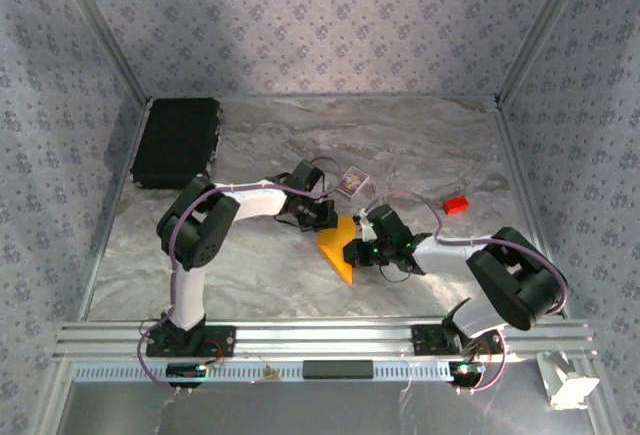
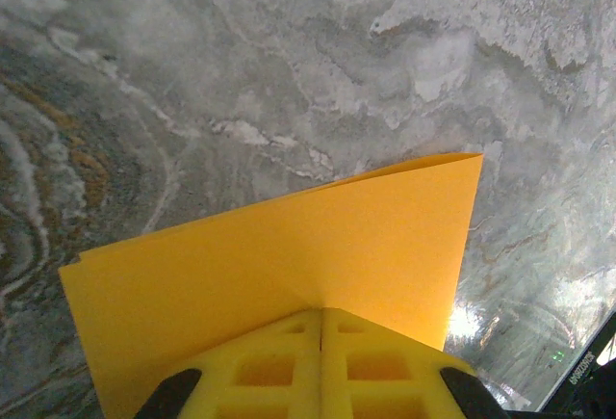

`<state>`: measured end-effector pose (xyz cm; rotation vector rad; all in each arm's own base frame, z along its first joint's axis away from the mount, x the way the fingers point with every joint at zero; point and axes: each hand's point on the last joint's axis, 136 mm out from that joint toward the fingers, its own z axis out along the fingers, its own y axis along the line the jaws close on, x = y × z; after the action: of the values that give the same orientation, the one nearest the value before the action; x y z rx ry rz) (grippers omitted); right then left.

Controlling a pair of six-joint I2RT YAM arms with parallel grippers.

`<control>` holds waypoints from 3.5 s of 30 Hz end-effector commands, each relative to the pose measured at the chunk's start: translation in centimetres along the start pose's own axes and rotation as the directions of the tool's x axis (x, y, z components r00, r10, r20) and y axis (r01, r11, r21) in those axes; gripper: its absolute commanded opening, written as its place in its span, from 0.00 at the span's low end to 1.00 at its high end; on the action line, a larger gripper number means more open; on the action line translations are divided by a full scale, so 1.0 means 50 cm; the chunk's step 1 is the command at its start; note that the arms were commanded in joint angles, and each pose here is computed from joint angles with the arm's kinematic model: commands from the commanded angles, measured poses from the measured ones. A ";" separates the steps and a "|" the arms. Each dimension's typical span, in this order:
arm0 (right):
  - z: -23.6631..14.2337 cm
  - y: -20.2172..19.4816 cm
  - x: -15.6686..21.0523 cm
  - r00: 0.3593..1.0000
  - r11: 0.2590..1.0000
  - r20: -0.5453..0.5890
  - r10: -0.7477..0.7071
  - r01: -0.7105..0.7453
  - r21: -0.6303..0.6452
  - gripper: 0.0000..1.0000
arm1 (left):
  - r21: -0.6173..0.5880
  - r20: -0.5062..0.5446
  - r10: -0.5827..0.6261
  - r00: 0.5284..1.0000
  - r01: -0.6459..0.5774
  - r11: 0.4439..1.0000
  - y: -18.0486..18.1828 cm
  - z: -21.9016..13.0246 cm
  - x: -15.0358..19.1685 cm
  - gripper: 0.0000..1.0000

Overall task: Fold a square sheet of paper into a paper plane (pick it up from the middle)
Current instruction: Third fold the triangle at the center of the table.

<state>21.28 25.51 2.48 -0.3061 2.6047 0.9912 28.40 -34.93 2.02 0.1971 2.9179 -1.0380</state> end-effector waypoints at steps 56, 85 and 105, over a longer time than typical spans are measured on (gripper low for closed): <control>0.005 -0.039 0.020 0.999 0.997 -0.043 0.014 -0.010 0.081 0.01 | -0.068 0.026 0.016 1.000 -0.014 0.998 0.014 -0.012 0.008 0.16; 0.010 -0.037 0.001 0.999 0.998 -0.046 0.016 -0.013 0.068 0.01 | 0.320 0.144 -0.204 0.968 0.150 0.936 -0.079 -0.097 0.103 0.10; 0.011 -0.042 0.007 0.998 0.997 -0.051 0.021 -0.017 0.074 0.01 | 0.254 0.101 -0.275 0.956 0.243 0.936 -0.019 -0.038 0.125 0.02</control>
<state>22.27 25.30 2.12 -0.3032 2.6215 0.9623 22.24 -33.64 3.90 -0.2726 2.7318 -1.3896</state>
